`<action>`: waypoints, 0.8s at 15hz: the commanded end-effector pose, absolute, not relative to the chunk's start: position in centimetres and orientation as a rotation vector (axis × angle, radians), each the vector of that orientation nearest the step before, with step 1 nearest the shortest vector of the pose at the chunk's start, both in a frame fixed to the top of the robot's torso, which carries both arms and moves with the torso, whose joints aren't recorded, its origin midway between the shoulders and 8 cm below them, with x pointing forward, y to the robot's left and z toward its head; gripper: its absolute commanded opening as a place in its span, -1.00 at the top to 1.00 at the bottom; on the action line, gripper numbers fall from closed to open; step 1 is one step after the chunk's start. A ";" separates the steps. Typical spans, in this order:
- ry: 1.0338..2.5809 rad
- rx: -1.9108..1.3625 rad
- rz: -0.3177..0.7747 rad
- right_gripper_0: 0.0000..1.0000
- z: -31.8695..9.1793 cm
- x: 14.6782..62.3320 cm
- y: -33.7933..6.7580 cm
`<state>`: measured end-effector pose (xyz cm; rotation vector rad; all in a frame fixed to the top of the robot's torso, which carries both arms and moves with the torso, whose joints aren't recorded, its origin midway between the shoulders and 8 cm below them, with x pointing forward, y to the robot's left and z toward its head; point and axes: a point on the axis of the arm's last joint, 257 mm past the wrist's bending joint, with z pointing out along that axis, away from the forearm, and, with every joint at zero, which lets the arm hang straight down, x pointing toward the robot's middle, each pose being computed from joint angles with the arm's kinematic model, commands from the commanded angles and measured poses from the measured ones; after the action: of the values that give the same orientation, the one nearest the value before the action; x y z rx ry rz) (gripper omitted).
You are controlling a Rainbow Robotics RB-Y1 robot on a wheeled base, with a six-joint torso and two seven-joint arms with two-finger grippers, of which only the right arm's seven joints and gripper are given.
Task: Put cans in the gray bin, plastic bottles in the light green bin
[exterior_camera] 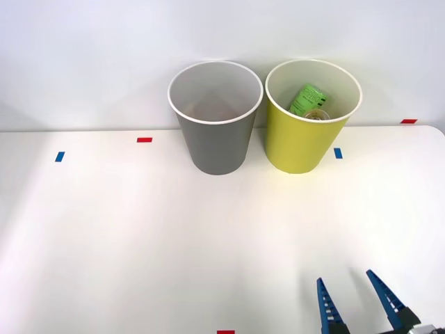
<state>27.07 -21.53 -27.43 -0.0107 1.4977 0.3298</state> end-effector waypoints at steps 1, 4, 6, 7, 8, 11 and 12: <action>1.498 -0.029 0.346 -1.00 -27.6 25.4 -20.3; 1.482 -0.055 0.353 -1.00 -27.2 24.5 -19.3; 1.478 -0.060 0.342 -1.00 -27.2 24.4 -19.1; 1.475 -0.064 0.332 -1.00 -27.1 24.5 -19.1; 1.472 -0.065 0.321 -1.00 -27.1 24.5 -18.9; 1.474 -0.085 0.279 -1.00 -27.3 24.3 -18.7; 1.473 -0.108 0.248 -1.00 -27.3 24.3 -18.6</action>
<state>24.35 -18.69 -27.25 -0.0887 1.4738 0.2765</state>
